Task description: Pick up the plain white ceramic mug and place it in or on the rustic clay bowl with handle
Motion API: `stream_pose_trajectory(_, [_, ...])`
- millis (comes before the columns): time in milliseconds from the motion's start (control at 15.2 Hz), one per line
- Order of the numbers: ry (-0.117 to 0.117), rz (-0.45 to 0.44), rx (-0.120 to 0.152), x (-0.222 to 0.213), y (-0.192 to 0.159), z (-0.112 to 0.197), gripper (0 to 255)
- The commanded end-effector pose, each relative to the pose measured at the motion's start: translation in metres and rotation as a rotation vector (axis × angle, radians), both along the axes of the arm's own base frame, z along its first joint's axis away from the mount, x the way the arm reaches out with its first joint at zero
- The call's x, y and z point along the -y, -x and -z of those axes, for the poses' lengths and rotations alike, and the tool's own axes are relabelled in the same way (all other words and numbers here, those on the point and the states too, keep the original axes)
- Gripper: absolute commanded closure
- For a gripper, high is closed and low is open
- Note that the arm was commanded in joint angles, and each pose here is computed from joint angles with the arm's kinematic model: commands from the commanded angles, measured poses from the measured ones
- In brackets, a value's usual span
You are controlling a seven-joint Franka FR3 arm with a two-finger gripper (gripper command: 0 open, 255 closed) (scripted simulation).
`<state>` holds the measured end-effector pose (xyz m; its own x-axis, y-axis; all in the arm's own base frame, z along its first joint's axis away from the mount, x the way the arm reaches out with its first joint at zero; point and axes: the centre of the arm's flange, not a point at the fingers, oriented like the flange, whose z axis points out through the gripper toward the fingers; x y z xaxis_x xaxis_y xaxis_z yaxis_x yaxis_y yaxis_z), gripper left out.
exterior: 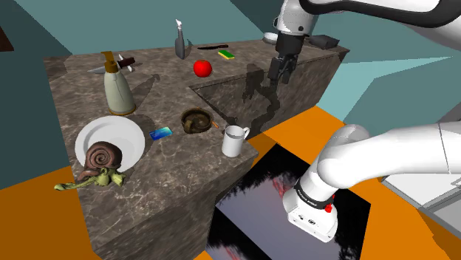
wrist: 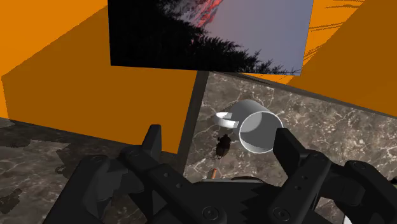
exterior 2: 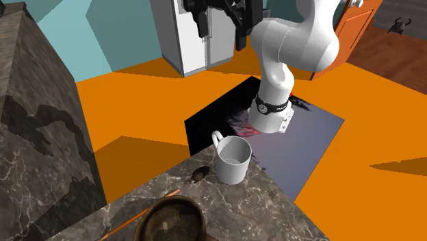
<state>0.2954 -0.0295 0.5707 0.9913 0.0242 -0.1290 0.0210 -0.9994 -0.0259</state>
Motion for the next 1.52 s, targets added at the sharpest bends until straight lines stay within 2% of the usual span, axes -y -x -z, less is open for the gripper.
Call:
stream_pose_trajectory(0, [0.0,0.0,0.0,0.0,0.0,0.0,0])
stream_pose_trajectory(1188, [0.052,-0.047,-0.037,-0.15,-0.067,0.182,0])
stream_pose_trajectory(1452, [0.052,-0.048,-0.037,-0.151,-0.065,0.2,0])
